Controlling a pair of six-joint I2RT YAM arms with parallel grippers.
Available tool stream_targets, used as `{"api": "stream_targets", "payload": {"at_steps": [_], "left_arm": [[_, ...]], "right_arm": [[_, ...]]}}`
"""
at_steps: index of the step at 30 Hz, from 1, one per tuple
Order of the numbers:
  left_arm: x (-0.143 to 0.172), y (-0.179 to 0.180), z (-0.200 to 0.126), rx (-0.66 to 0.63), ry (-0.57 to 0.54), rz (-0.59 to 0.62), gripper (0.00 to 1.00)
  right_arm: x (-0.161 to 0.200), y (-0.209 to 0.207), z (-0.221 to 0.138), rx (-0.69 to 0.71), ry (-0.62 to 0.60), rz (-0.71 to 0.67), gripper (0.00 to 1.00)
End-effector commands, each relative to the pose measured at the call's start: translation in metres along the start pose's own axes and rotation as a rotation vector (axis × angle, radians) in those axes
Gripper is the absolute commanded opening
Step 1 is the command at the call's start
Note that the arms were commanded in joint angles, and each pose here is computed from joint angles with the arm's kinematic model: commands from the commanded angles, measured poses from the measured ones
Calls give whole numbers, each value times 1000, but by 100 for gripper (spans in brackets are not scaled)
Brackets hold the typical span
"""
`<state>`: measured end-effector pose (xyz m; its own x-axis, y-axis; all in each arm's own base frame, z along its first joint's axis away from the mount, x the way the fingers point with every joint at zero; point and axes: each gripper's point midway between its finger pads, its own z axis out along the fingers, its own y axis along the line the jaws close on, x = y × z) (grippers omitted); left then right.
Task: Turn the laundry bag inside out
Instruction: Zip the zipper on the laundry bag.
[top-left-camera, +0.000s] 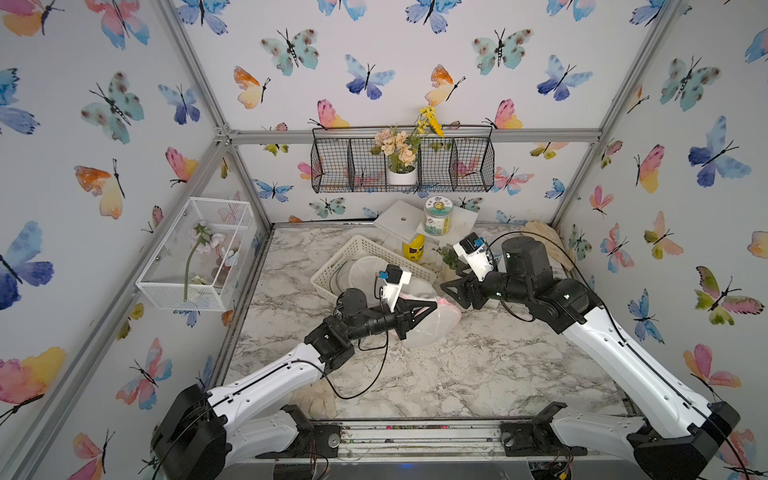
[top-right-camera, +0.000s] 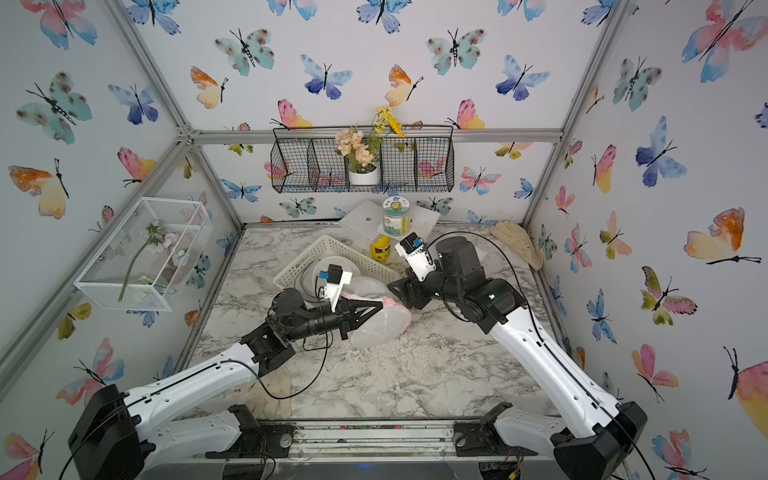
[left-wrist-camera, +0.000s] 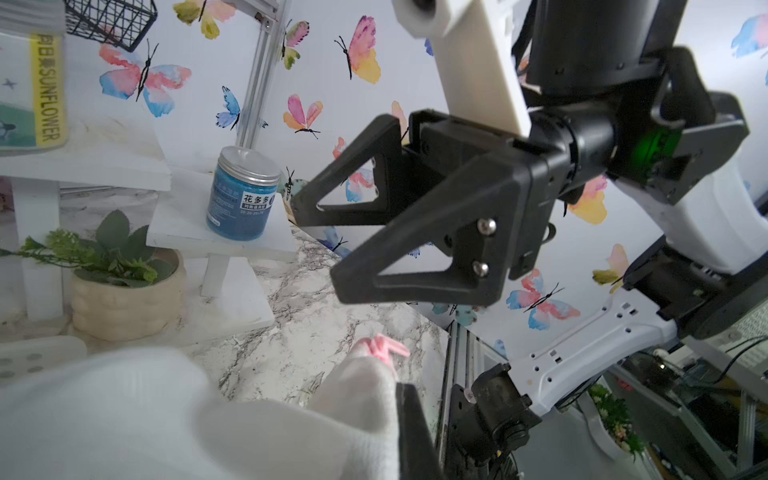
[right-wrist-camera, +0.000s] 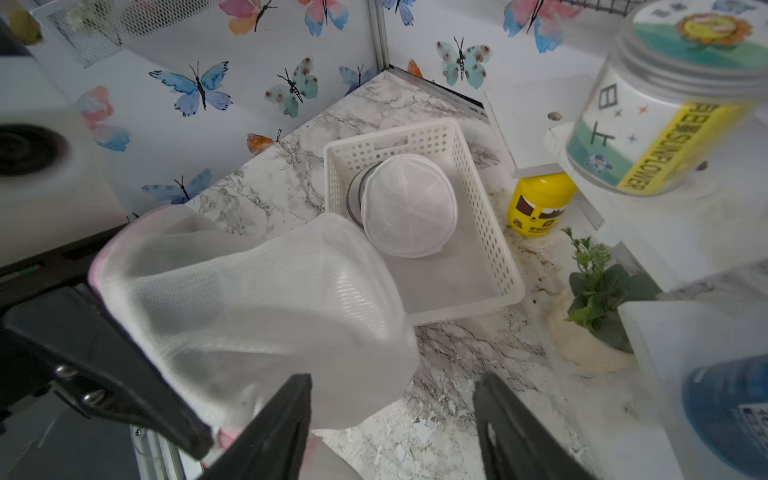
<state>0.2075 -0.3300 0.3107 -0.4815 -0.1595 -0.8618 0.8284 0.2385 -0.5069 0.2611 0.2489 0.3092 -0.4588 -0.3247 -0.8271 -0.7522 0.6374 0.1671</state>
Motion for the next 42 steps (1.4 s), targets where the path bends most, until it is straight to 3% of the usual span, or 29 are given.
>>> {"api": "stream_targets", "payload": {"at_steps": [1, 4, 6, 11, 15, 24, 42], "left_arm": [[-22, -8, -6, -2, -90, -113, 0], [-25, -5, -12, -23, -125, -82, 0], [-30, -6, -17, -29, -165, -47, 0], [-43, -8, -25, -51, -229, 41, 0], [-48, -13, -29, -36, -260, 66, 0], [-50, -21, -29, 4, -269, 74, 0], [-45, -24, -31, 13, -254, 99, 0]], "right_arm": [[-2, -5, -19, 66, 18, 164, 70], [1, 5, -31, 36, 33, 257, 70], [-1, 24, -36, -70, 34, 330, 66], [-2, 61, -36, -309, 49, 578, 47], [-8, 69, -31, -400, 13, 661, 46], [-25, 75, -25, -509, -58, 692, 46], [-29, 70, -15, -505, -79, 720, 25]]}}
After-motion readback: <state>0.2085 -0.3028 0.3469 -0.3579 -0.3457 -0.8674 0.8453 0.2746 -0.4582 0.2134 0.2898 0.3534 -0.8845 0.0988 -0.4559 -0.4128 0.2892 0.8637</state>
